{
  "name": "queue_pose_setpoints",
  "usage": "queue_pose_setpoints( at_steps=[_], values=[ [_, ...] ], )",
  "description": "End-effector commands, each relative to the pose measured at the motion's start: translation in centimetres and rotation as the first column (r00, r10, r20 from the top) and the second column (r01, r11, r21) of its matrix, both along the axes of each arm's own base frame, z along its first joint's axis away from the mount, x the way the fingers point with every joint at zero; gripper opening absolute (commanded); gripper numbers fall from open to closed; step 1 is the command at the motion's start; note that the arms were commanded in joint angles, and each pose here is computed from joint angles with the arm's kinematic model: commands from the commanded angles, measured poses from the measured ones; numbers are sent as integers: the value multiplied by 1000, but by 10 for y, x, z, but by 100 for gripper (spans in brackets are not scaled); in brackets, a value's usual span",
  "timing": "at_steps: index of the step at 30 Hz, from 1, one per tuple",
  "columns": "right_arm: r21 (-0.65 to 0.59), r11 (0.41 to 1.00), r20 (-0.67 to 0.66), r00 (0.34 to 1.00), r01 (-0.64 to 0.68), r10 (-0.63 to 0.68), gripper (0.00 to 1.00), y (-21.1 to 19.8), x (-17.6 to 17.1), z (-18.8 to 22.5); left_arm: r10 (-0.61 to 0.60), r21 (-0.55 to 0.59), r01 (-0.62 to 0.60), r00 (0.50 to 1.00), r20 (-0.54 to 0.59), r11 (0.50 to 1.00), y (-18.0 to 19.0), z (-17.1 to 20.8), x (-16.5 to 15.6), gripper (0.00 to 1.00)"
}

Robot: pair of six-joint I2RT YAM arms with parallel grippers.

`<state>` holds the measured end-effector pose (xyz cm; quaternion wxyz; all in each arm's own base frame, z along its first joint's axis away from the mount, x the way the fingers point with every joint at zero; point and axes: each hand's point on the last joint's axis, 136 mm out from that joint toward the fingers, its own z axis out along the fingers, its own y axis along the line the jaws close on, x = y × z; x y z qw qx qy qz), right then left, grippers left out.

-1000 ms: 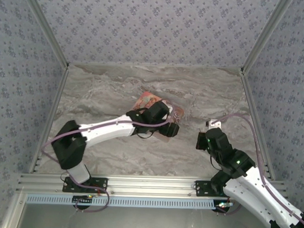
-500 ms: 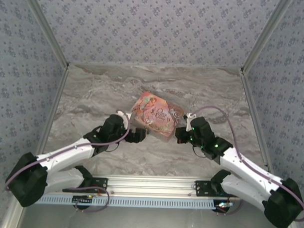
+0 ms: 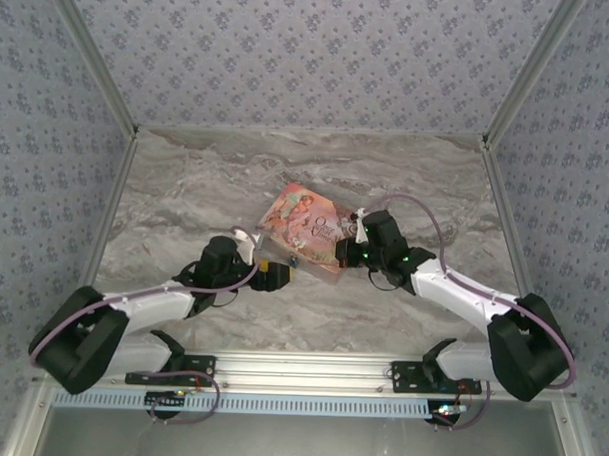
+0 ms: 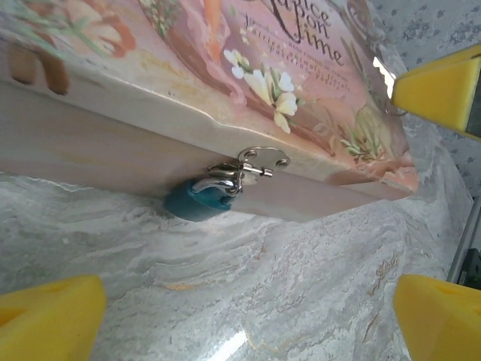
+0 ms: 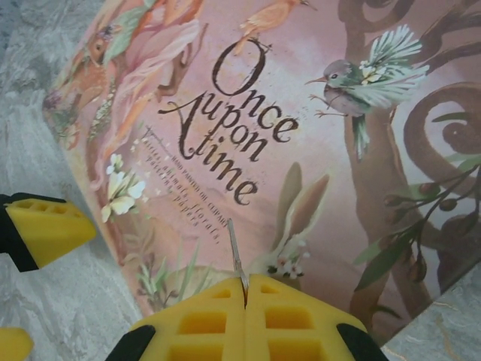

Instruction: Unlock a padlock with a key

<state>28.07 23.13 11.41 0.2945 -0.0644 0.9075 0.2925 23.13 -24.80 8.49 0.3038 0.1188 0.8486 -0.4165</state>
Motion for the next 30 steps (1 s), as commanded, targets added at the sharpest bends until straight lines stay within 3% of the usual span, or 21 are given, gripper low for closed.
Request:
queue_pose_setpoints(
  at_steps=[1,8,21,30],
  values=[
    [-43,998,-22,999,35,-36,0,-5,6,-2,-35,-71,39,998,55,997,-14,12,9,96],
    [-136,990,-71,996,47,-57,0,-18,-1,-24,-47,-84,52,997,67,995,-28,0,25,91],
    [-154,988,-67,997,26,-36,0,-19,-4,-26,-31,-63,40,992,126,997,-35,-12,36,82],
    [-150,988,-58,998,21,-30,0,-18,-4,-24,-86,-54,92,991,103,994,-51,-15,28,76]
  ],
)
